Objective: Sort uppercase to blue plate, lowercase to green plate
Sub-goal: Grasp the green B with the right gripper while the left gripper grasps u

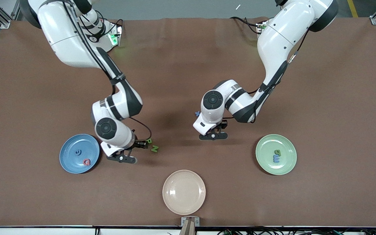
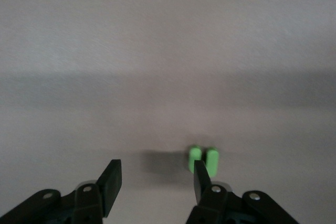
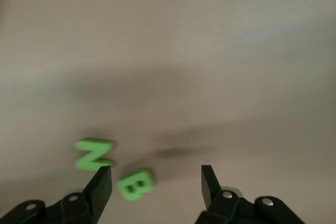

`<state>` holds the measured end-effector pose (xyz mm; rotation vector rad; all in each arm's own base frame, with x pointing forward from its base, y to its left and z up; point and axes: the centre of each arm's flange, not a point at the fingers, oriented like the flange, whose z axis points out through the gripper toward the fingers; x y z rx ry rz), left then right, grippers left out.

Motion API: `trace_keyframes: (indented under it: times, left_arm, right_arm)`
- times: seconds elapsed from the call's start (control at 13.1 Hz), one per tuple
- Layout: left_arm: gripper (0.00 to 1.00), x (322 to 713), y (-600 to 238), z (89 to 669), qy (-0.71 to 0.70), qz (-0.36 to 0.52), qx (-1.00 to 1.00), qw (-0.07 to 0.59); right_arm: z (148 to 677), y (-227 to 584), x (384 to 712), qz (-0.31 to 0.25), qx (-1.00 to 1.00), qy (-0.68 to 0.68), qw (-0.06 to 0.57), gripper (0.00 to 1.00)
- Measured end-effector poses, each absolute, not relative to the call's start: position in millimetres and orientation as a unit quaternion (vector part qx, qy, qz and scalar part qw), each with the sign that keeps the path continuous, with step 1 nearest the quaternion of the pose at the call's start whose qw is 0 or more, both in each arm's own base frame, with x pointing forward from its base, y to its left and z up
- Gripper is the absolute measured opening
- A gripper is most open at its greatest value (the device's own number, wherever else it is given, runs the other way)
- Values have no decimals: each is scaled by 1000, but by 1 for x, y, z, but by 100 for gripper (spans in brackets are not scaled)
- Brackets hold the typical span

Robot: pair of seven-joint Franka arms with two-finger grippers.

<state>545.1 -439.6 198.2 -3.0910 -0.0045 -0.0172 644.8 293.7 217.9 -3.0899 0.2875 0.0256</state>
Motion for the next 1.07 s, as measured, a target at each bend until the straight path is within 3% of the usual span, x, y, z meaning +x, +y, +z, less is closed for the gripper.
trace_keyframes:
  times: [0.38,0.46,0.76,0.99,1.07]
  left_arm:
    - [61,545,-448,193,26,-20,-999,1]
    - [56,545,-449,188,29,-20,-999,-4]
    - [52,543,-451,174,30,-20,-999,-14]
    - [26,547,-450,177,28,-23,-999,-16]
    - [26,548,-449,177,26,-23,-999,-16]
  right_arm:
    - [183,297,624,6,-995,101,19,78]
    - [181,297,623,7,-995,101,18,77]
    - [178,299,619,11,-994,106,17,70]
    - [178,306,615,12,-994,108,18,69]
    - [178,307,615,12,-994,108,18,61]
